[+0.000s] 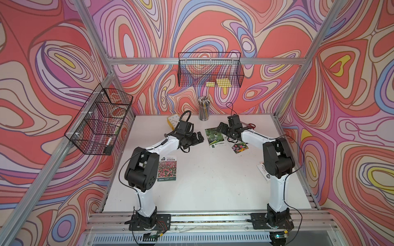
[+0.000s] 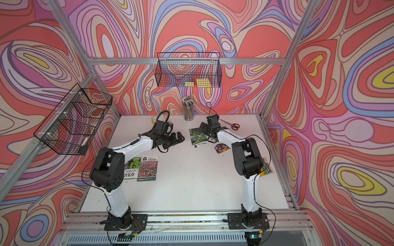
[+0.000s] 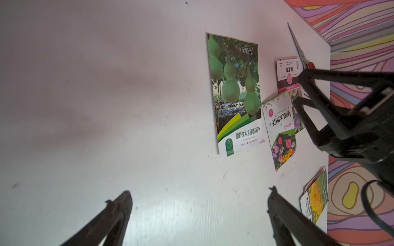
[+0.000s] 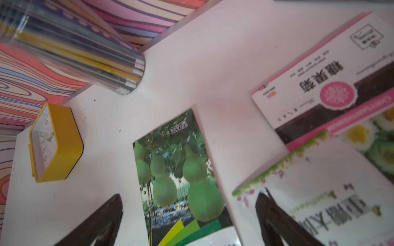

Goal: Arrange the seed packets in a row
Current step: Pick up the seed packet from the center of the board.

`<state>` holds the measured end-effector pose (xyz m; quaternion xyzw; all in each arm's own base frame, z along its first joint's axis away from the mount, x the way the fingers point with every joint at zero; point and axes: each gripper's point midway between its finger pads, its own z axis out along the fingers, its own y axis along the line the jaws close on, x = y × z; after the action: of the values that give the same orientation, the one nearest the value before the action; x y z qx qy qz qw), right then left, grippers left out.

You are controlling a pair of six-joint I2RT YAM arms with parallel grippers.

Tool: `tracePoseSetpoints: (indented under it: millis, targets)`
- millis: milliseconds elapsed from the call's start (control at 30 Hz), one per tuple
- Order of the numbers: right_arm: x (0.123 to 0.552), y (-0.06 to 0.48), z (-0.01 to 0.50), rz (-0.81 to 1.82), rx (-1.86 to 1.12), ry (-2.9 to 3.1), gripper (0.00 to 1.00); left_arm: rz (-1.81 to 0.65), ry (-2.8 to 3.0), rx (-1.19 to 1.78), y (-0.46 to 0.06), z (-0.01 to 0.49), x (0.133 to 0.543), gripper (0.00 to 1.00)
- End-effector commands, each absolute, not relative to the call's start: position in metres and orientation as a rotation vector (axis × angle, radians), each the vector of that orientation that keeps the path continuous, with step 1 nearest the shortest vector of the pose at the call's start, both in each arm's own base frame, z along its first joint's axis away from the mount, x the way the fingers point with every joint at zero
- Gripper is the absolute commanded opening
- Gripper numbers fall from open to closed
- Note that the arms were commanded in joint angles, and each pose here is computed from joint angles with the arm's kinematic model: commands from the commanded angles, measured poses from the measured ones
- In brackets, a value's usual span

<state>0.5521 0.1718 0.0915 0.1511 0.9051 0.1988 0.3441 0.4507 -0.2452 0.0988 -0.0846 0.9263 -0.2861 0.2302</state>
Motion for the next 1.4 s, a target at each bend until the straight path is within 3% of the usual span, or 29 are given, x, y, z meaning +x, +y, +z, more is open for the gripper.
tracePoseSetpoints:
  millis: [0,267,567,667,1100,1300,1367]
  targets:
    - [0.57,0.173,0.087,0.65,0.305,2.389,0.98,-0.857,2.514,-0.179,-0.271,0.09,0.48,0.99]
    - [0.599,0.193,0.069,0.825,0.221,2.39,0.97,-0.963,2.531,-0.209,-0.302,0.054,0.506,0.98]
    - [0.576,0.206,0.028,1.007,0.303,2.437,0.93,-1.094,2.566,-0.212,-0.331,0.04,0.498,0.98]
    - [0.564,0.214,0.027,1.118,0.338,2.424,0.87,-1.119,2.579,-0.204,-0.34,0.037,0.493,0.97]
    - [0.541,0.2,0.043,1.32,0.436,2.31,0.39,-1.09,2.583,-0.201,-0.333,0.042,0.482,0.93]
    - [0.534,0.188,0.055,1.261,0.411,2.319,0.04,-1.081,2.575,-0.184,-0.33,0.057,0.479,0.92]
    - [0.53,0.187,0.06,1.251,0.396,2.323,0.0,-1.076,2.569,-0.169,-0.328,0.066,0.476,0.92]
